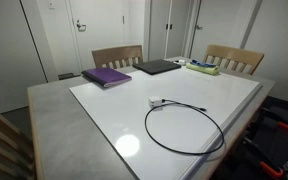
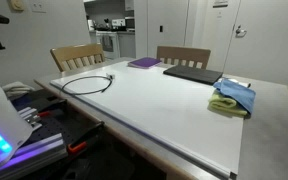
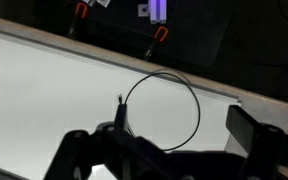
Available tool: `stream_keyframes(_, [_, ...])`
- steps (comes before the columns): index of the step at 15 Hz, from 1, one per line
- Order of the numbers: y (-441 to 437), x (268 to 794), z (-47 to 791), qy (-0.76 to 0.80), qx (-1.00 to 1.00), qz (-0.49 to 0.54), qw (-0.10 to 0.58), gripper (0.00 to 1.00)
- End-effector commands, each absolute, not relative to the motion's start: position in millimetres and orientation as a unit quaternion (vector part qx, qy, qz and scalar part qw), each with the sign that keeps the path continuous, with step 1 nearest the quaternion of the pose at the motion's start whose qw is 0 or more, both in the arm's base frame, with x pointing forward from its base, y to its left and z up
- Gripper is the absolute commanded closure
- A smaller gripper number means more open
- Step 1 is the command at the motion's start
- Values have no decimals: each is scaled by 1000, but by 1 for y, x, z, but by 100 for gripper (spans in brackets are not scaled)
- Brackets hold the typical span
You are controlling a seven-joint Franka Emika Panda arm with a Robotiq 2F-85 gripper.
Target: Place the charger straight across the board
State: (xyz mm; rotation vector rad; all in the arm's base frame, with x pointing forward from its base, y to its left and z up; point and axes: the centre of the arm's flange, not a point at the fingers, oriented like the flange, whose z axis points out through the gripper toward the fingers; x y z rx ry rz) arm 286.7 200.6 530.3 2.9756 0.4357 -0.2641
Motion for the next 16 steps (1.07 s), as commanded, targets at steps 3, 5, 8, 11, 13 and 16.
stream_keyframes(3, [201,287,530,144,984,-87,61,0])
stream_keyframes(5, [206,293,527,143,984,-87,59,0])
stream_keyframes(8, [209,307,521,160,982,-74,64,0])
stream_keyframes(11, [206,333,514,197,978,-30,65,0])
stream_keyframes(13, [203,357,509,227,972,7,62,0])
stream_keyframes(16, [197,395,495,266,962,48,44,0])
